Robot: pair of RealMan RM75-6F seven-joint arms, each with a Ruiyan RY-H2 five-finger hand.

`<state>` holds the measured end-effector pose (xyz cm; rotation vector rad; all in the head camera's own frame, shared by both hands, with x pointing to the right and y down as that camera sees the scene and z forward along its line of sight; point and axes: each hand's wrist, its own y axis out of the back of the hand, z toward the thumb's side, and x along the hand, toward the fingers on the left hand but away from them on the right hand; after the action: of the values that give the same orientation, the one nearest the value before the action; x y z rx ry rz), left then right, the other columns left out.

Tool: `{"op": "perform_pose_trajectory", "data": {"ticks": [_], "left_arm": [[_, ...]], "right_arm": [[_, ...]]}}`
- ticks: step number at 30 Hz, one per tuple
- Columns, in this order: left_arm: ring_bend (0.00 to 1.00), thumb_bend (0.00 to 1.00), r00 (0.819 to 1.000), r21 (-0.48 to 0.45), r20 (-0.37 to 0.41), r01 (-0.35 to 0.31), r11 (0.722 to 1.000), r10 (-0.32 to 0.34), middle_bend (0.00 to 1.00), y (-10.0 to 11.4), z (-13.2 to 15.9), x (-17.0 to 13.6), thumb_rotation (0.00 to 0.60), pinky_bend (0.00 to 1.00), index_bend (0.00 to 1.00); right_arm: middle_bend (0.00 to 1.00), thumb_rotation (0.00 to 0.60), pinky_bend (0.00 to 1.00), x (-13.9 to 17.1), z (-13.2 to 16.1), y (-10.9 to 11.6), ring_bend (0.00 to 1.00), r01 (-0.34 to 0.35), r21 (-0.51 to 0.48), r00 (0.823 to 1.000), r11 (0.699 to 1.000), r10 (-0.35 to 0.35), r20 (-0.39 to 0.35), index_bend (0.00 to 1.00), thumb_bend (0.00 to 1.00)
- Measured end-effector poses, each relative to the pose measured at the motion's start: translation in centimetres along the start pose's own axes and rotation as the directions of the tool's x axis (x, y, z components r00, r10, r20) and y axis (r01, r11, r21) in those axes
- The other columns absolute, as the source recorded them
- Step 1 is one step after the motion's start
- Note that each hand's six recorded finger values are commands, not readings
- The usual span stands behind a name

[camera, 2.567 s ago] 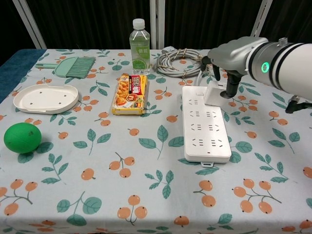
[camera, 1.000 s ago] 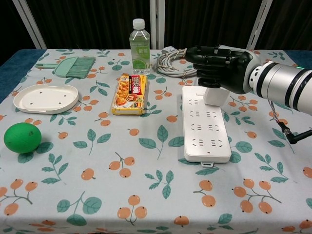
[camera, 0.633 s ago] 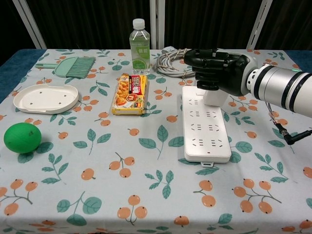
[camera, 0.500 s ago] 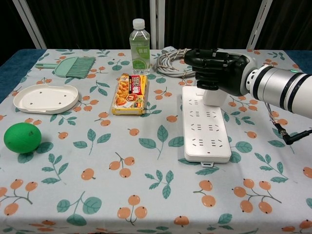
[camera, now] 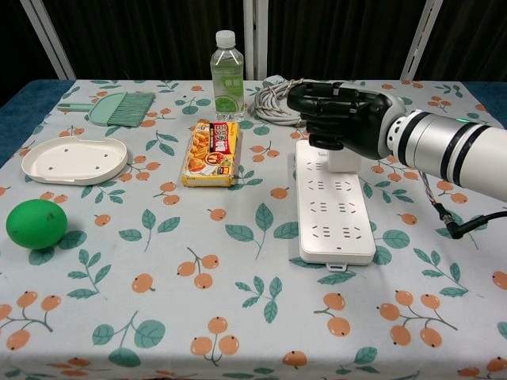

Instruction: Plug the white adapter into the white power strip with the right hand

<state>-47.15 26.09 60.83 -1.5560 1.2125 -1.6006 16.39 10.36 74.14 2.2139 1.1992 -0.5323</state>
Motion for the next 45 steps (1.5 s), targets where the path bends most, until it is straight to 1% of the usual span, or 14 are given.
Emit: {"op": "perform_pose_trajectory", "data": {"ticks": [29, 37, 45], "left_arm": [[0.0, 0.14, 1.0, -0.012, 0.004, 0.002, 1.0, -0.002, 0.0, -0.3, -0.3, 0.0, 0.6, 0.0, 0.04], [0.0, 0.14, 1.0, -0.012, 0.005, 0.0, 1.0, 0.0, 0.0, -0.2, -0.3, 0.0, 0.6, 0.0, 0.04], [0.0, 0.14, 1.0, -0.01, 0.02, -0.008, 1.0, 0.008, 0.0, 0.0, 0.1, 0.2, 0.6, 0.0, 0.04]], "right_arm": [[0.97, 0.6, 0.95, 0.0, -0.8, 0.2, 0.97, 0.022, 0.019, 1.0, 1.0, -0.022, 0.014, 1.0, 0.86], [0.97, 0.6, 0.95, 0.4, 0.4, 0.0, 0.97, 0.016, 0.023, 1.0, 1.0, -0.016, -0.025, 1.0, 0.86], [0.97, 0.6, 0.95, 1.8, 2.6, 0.9, 0.97, 0.03, 0.03, 0.995, 0.999, -0.027, -0.093, 1.0, 0.86]]}}
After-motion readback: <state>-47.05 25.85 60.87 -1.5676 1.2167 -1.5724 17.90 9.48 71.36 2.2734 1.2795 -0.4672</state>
